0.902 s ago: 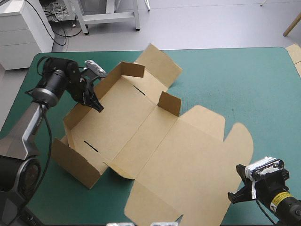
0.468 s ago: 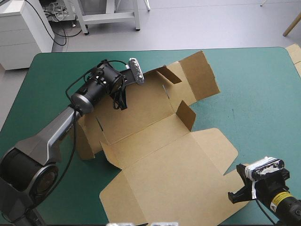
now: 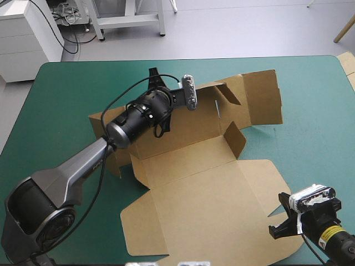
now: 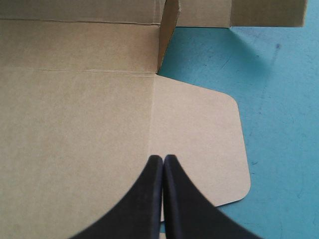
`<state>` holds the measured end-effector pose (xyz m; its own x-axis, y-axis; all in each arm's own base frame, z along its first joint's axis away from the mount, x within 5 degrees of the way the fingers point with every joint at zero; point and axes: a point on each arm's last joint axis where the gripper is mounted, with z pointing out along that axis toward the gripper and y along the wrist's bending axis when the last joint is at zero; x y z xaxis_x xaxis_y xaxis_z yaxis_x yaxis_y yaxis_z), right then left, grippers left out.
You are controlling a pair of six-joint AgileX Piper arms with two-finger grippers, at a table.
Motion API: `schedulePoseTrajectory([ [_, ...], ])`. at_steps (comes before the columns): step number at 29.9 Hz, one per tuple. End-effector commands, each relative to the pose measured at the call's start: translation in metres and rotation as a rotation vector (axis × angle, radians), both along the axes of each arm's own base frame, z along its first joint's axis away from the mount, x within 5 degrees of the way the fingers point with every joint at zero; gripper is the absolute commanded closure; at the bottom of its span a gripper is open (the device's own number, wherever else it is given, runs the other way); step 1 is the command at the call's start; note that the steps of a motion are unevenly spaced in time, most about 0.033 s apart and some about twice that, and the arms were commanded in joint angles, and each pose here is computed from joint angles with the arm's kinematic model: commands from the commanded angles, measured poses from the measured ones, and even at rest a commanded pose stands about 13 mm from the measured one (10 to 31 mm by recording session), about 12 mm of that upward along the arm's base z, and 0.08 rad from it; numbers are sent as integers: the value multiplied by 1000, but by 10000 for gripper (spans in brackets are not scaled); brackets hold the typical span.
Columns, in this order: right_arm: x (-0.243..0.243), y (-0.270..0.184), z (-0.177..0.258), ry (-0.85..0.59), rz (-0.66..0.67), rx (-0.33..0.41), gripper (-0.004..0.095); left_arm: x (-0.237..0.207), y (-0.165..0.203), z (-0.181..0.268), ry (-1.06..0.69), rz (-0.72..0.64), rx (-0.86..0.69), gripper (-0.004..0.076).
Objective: Fold the box
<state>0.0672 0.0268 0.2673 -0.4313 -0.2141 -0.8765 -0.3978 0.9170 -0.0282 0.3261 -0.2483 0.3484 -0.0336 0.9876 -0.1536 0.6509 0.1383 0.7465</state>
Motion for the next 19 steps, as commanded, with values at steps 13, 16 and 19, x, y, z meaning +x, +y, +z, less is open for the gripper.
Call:
schedulePoseTrajectory([
  [13,3,2,14,-90,12,23,928,-34,-25,-15,-455,-111,148,731],
  [16,3,2,14,-90,12,23,928,-44,-21,-17,-457,-103,90,731],
  [19,3,2,14,-91,12,24,928,-57,-12,-17,-462,-122,70,731],
])
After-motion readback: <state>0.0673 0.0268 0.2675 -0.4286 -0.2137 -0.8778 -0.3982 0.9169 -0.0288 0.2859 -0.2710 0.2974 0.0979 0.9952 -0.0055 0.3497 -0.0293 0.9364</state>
